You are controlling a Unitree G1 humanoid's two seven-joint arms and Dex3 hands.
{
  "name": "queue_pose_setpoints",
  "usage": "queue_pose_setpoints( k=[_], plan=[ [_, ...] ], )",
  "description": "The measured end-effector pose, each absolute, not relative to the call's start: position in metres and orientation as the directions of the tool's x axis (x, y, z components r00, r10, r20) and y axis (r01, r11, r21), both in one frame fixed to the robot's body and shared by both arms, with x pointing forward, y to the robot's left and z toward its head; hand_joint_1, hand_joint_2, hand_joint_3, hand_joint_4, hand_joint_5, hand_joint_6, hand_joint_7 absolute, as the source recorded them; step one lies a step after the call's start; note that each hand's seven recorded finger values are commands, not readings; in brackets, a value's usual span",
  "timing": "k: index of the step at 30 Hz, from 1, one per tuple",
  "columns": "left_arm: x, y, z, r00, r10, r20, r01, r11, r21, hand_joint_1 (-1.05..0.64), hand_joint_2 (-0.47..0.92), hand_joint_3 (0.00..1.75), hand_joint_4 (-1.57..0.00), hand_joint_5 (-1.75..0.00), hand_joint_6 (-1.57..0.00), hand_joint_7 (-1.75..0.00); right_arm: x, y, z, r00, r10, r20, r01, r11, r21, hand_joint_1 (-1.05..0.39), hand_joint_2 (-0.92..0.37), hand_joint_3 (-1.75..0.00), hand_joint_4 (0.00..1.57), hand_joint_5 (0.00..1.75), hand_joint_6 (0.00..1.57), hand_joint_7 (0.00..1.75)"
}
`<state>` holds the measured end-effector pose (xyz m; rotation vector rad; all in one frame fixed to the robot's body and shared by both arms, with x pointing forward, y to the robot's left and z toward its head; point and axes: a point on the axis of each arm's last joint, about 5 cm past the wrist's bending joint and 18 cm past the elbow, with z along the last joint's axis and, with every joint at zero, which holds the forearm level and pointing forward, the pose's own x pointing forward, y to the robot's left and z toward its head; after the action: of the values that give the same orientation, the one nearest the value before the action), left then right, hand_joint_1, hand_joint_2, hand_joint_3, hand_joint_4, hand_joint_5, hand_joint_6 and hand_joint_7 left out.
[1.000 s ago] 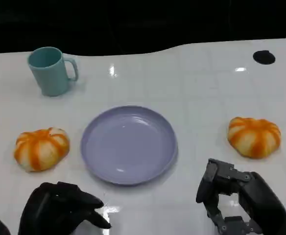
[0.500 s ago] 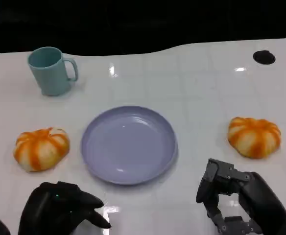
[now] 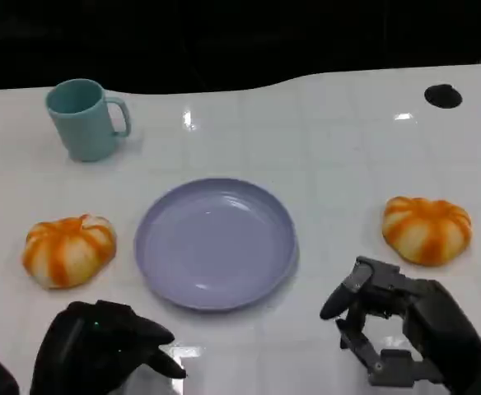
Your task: Grasp the bread from the table and place it into the plate.
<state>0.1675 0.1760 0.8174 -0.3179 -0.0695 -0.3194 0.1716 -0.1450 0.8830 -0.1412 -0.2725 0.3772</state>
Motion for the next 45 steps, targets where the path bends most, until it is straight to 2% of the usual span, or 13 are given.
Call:
queue_pose_setpoints(
  k=[3,5,12,19,22,26,33,37,41,45],
  plan=[
    [0.168,0.176,0.818,0.948,-0.297,0.118,0.319,0.900,-0.296,-1.05,0.79,0.00,-1.57,-0.36,-1.57,-0.14,0.176,-0.148,0.887,0.887,0.370,0.276,-0.318,0.923,-0.216,-0.06,-0.71,-0.52,0.51,1.14,0.47,0.91],
    [0.168,0.176,0.818,0.948,-0.297,0.119,0.319,0.900,-0.296,-1.05,0.79,0.00,-1.57,-0.36,-1.57,-0.13,0.179,-0.149,0.889,0.882,0.360,0.305,-0.293,0.924,-0.245,-0.07,-0.70,-0.49,0.50,1.11,0.47,0.87],
    [0.169,0.176,0.817,0.947,-0.299,0.115,0.320,0.900,-0.295,-1.05,0.79,0.00,-1.57,-0.36,-1.57,-0.13,0.189,-0.155,0.896,0.870,0.346,0.350,-0.225,0.913,-0.341,-0.16,-0.64,-0.48,0.33,1.08,0.47,0.66],
    [0.170,0.176,0.816,0.947,-0.298,0.121,0.321,0.903,-0.285,-1.05,0.79,0.00,-1.57,-0.34,-1.57,-0.12,0.199,-0.162,0.907,0.842,0.342,0.417,-0.135,0.882,-0.452,-0.21,-0.62,-0.42,0.29,1.04,0.42,0.57],
    [0.170,0.176,0.817,0.947,-0.297,0.123,0.320,0.904,-0.284,-1.05,0.79,0.00,-1.57,-0.34,-1.57,-0.11,0.202,-0.169,0.912,0.837,0.348,0.423,-0.086,0.847,-0.525,-0.24,-0.68,-0.27,0.22,1.01,0.38,0.54],
    [0.170,0.176,0.817,0.947,-0.298,0.123,0.321,0.903,-0.285,-1.05,0.78,0.00,-1.57,-0.34,-1.57,-0.12,0.203,-0.175,0.919,0.831,0.395,0.392,-0.039,0.744,-0.667,-0.29,-0.76,-0.11,0.14,0.92,0.36,0.49],
    [0.170,0.175,0.816,0.947,-0.298,0.122,0.321,0.902,-0.288,-1.05,0.78,0.00,-1.57,-0.35,-1.57,-0.13,0.205,-0.182,0.936,0.838,0.432,0.332,0.054,0.541,-0.840,-0.32,-0.73,-0.01,0.03,0.85,0.36,0.35],
    [0.170,0.175,0.817,0.947,-0.298,0.122,0.321,0.902,-0.290,-1.05,0.78,0.00,-1.57,-0.35,-1.57,-0.13,0.206,-0.182,0.945,0.863,0.423,0.278,0.087,0.417,-0.904,-0.36,-0.72,0.00,0.00,0.80,0.40,0.19],
    [0.171,0.175,0.817,0.946,-0.299,0.123,0.322,0.901,-0.290,-1.05,0.78,0.00,-1.57,-0.35,-1.57,-0.13,0.207,-0.179,0.949,0.897,0.394,0.201,0.086,0.290,-0.953,-0.37,-0.72,0.00,0.00,0.75,0.39,0.14],
    [0.171,0.174,0.817,0.946,-0.299,0.125,0.323,0.901,-0.291,-1.05,0.79,0.00,-1.57,-0.35,-1.57,-0.13,0.211,-0.174,0.949,0.919,0.365,0.150,0.074,0.214,-0.974,-0.37,-0.72,0.00,0.00,0.71,0.39,0.10]
  ],
)
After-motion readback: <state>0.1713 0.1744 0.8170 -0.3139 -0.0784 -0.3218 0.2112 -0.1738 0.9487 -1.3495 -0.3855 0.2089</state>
